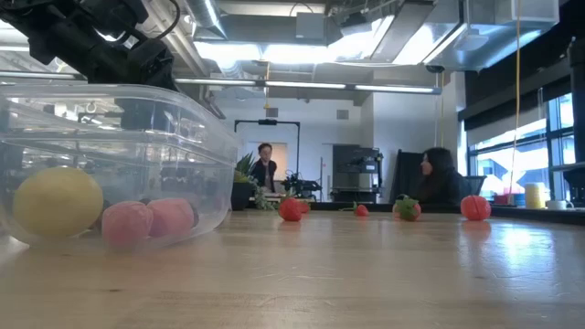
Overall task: Pick and placing Produce into tupperware
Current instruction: Put the yellow lemon into the transparent bin
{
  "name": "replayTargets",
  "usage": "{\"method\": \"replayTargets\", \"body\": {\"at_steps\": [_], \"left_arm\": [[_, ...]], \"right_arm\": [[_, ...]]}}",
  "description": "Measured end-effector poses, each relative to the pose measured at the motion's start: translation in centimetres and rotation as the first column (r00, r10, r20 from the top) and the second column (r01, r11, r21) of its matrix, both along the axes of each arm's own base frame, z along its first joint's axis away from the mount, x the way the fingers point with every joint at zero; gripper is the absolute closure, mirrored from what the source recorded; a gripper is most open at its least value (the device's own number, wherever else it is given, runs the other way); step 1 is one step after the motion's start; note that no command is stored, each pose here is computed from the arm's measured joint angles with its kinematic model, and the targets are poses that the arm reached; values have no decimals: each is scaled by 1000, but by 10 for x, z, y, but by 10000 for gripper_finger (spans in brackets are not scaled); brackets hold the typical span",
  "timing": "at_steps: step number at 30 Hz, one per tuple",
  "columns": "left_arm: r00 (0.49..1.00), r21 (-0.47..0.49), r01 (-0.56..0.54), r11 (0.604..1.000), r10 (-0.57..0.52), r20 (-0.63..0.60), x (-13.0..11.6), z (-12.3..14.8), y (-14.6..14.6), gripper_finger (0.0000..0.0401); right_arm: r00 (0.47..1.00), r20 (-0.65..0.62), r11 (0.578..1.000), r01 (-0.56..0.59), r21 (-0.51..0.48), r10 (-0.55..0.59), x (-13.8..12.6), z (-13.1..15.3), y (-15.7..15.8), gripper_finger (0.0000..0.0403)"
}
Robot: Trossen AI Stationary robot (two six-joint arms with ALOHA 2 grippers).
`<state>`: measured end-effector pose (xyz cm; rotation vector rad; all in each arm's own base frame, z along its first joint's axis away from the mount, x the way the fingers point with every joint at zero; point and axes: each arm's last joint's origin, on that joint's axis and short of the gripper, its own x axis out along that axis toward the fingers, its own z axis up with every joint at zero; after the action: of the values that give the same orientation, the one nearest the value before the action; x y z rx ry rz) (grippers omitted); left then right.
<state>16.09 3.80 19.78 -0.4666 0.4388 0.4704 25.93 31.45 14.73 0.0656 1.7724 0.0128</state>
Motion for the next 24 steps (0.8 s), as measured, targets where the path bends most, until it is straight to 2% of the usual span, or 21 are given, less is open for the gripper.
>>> {"method": "replayTargets", "body": {"at_steps": [12, 16, 20, 24], "left_arm": [[1000, -4, 16, 1000, -16, 0, 0, 0, 0, 140], [1000, -2, 18, 1000, -18, -3, 0, 0, 0, 140], [1000, -3, 18, 1000, -18, -11, 0, -1, -1, 140], [1000, -4, 18, 1000, -18, -11, 0, -1, -1, 140]], "right_arm": [[999, 13, 999, -32, 20, 31, 53, 1, -55, 198], [998, 57, 1000, -10, 4, 9, 78, 2, -87, 198], [992, 125, 999, 26, 29, -29, 107, 3, -121, 198], [973, 213, 995, 82, 51, -91, 134, 20, -150, 198]]}}
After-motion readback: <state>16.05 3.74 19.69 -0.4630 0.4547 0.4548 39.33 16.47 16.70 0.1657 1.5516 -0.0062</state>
